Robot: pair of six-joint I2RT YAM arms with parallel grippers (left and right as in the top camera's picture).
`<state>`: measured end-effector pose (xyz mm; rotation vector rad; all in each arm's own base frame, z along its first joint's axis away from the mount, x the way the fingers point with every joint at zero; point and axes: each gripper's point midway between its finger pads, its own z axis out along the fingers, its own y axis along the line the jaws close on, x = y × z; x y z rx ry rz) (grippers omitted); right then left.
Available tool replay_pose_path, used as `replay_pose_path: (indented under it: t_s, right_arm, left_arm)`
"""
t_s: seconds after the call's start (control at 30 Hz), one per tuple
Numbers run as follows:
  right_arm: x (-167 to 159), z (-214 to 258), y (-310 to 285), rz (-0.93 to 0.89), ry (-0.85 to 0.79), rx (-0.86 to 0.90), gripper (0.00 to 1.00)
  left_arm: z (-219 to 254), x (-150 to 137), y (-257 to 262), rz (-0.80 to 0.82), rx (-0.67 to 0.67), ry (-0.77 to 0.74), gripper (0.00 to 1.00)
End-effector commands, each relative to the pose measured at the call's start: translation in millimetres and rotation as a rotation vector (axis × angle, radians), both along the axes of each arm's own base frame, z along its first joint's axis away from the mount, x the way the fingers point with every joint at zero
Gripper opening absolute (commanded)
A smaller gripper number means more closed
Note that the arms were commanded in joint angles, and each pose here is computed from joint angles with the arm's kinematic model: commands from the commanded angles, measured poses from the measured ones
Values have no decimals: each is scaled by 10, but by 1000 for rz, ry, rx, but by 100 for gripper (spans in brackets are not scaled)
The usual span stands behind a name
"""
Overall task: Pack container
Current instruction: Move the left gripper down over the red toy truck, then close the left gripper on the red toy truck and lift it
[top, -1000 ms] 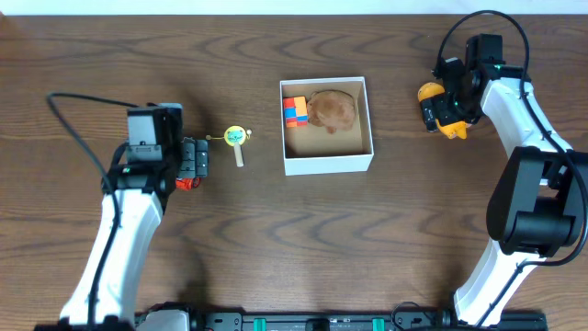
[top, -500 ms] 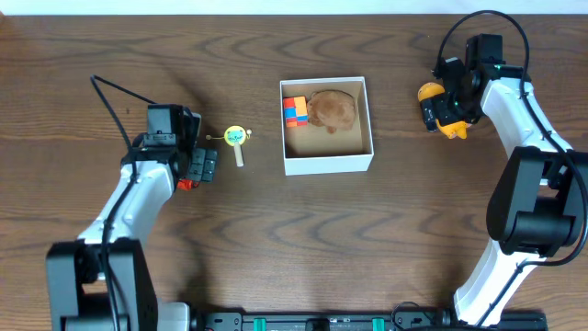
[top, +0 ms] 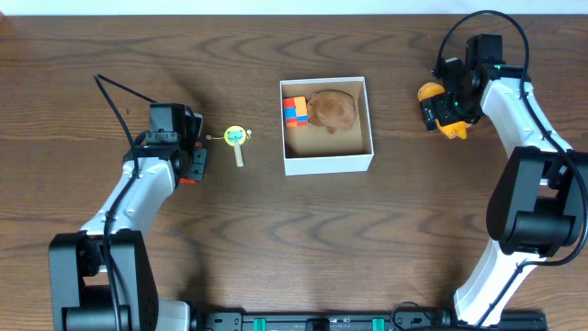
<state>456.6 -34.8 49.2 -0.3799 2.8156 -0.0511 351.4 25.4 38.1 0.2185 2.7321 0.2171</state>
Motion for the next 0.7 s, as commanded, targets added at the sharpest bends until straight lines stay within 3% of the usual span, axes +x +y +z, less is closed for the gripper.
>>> replay_pose_path:
  t_s: [0.0,0.13,0.57,0.63,0.67]
  right_arm:
    - [5,-26,47,11,5,7,99]
    - [5,-26,47,11,5,7,99]
    - [5,-26,47,11,5,7,99]
    - [5,-26,47,11,5,7,99]
    - [5,-26,47,11,5,7,99]
  left_arm:
    - [-7,3,6,-8,11,10,45]
    - [62,18,7,-7,12,-11,36]
    - [618,89,8,-6,14,-176,34]
    - [620,83,7,-6,14,-176,36]
    - [606,75,7,-6,14,-169,47]
